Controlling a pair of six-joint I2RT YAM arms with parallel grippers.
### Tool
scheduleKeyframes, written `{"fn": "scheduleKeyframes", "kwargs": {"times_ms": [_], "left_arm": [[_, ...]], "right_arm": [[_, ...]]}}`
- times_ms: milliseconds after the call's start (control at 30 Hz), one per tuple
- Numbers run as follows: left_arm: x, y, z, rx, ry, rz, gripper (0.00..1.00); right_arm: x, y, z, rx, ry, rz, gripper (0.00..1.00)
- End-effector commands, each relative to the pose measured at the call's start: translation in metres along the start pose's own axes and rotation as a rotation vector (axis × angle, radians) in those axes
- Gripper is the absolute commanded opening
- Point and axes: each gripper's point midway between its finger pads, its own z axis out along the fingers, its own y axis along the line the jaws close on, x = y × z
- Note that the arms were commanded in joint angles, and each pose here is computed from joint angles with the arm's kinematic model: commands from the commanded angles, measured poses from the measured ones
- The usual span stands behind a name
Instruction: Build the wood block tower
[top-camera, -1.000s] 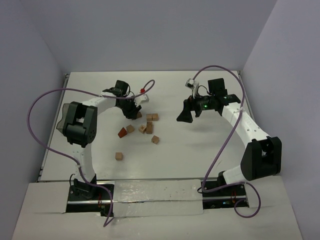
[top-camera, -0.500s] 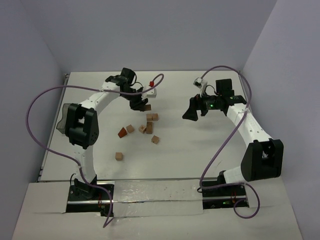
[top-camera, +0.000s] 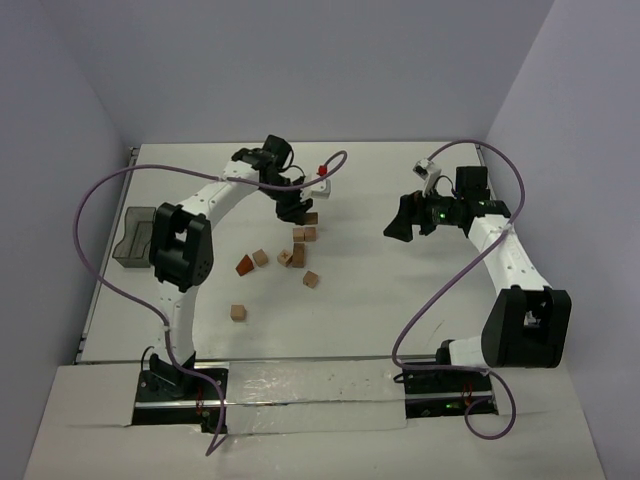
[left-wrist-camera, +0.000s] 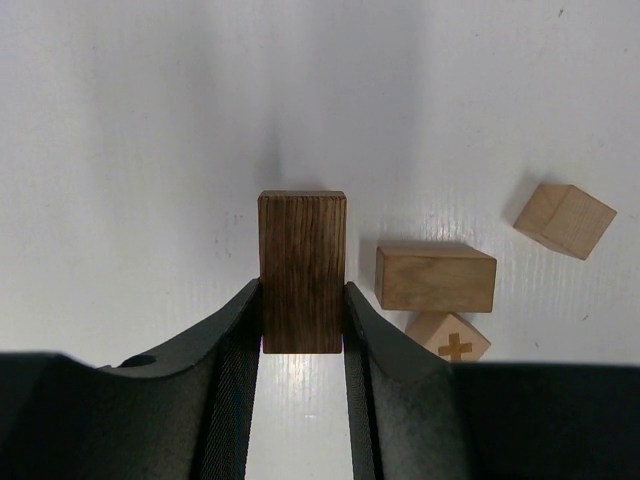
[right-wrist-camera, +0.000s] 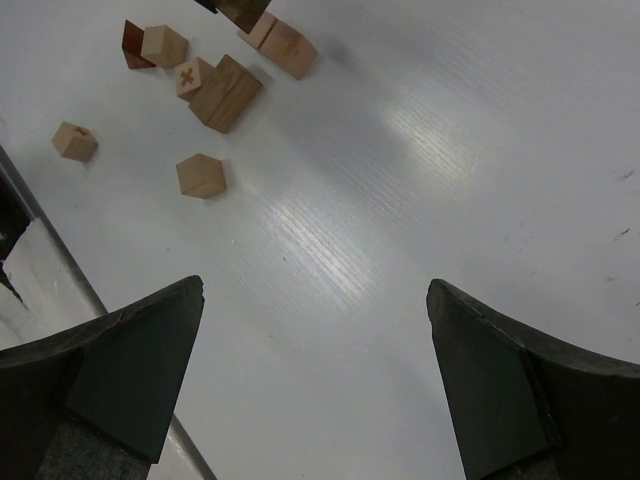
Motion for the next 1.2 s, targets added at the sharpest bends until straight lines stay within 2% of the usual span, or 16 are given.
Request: {"fn": "scheduleKeyframes", "kwargs": {"times_ms": [0,433,1167], "left_arm": [[-0.004,-0.002,0.009,0.043,-0.012,0.009,0.31],[0.019,-0.008,0.029,0.072,0.029,-0.024,0.36],[0.029,0.002,0.036,0.045,0.067,-0.061,0.41]], "right_arm": [[-0.01,0.004,-0.007,0.007,-0.047,-0.036,1.0],[-0.012,0.002,-0.006,0.002,-0.049,-0.038,1.0],[-0.012,0.001,-0.004,-0.011,-0.045,-0.034,1.0]]}}
